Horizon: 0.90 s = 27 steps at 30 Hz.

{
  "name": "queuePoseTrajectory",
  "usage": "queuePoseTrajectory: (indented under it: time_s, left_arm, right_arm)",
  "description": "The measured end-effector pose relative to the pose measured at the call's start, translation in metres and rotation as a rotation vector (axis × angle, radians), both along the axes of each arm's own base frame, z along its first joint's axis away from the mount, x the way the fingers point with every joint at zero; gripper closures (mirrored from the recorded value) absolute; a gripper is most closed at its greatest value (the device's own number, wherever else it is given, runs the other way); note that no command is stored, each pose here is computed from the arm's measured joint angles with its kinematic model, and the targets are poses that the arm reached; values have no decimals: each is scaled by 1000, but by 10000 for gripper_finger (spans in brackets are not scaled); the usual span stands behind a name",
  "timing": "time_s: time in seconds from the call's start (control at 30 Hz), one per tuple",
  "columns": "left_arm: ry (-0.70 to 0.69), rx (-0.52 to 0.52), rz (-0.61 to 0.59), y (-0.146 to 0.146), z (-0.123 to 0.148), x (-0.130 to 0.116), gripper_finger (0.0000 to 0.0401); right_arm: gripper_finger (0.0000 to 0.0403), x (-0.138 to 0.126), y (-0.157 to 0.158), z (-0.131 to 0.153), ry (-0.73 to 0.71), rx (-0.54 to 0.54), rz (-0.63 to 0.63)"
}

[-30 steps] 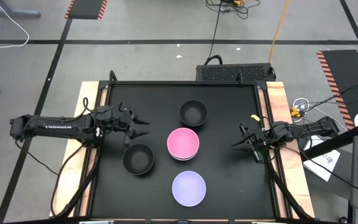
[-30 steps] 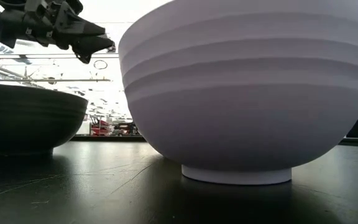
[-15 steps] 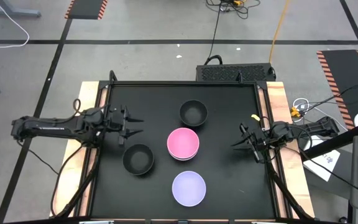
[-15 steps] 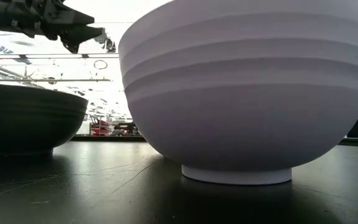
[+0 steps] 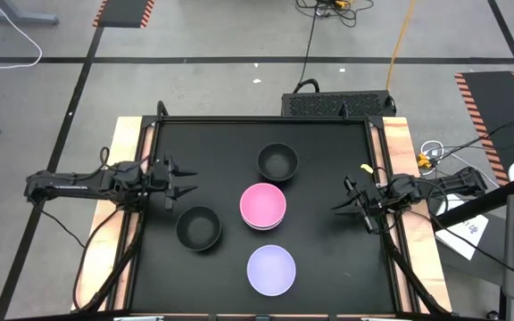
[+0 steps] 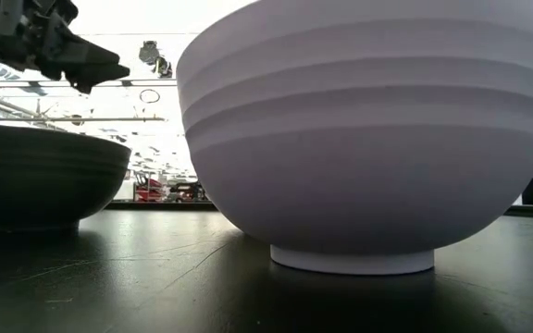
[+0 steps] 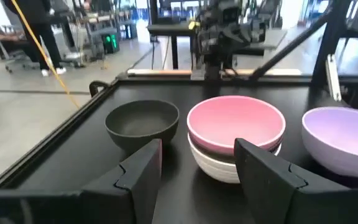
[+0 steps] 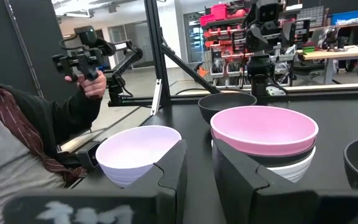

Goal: Nest bowls inside each other
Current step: Stack the top black bowl on top of the top pink bowl

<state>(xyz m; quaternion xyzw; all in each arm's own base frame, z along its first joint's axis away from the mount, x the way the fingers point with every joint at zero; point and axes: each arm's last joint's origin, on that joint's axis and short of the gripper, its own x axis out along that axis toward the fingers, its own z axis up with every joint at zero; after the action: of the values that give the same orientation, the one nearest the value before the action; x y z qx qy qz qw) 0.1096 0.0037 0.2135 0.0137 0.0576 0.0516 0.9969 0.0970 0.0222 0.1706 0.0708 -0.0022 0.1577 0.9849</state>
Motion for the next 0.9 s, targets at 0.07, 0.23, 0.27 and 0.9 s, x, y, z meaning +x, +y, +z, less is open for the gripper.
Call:
queuePoseTrajectory:
  time_s: [0.07, 0.23, 0.27, 0.9]
  left_arm:
    - [-46, -6, -4, 0, -7, -4, 199]
    - [-115, -12, -45, -1, -25, -10, 199]
    - [-123, -20, -49, -2, -28, -11, 199]
    - [-52, -45, -98, -3, -52, -7, 199]
  right_arm:
    - [335, 0, 0, 0, 0, 0, 0]
    - [335, 0, 0, 0, -1, 1, 0]
    - [335, 0, 0, 0, -4, 1, 0]
    - [335, 0, 0, 1, -26, -30, -2]
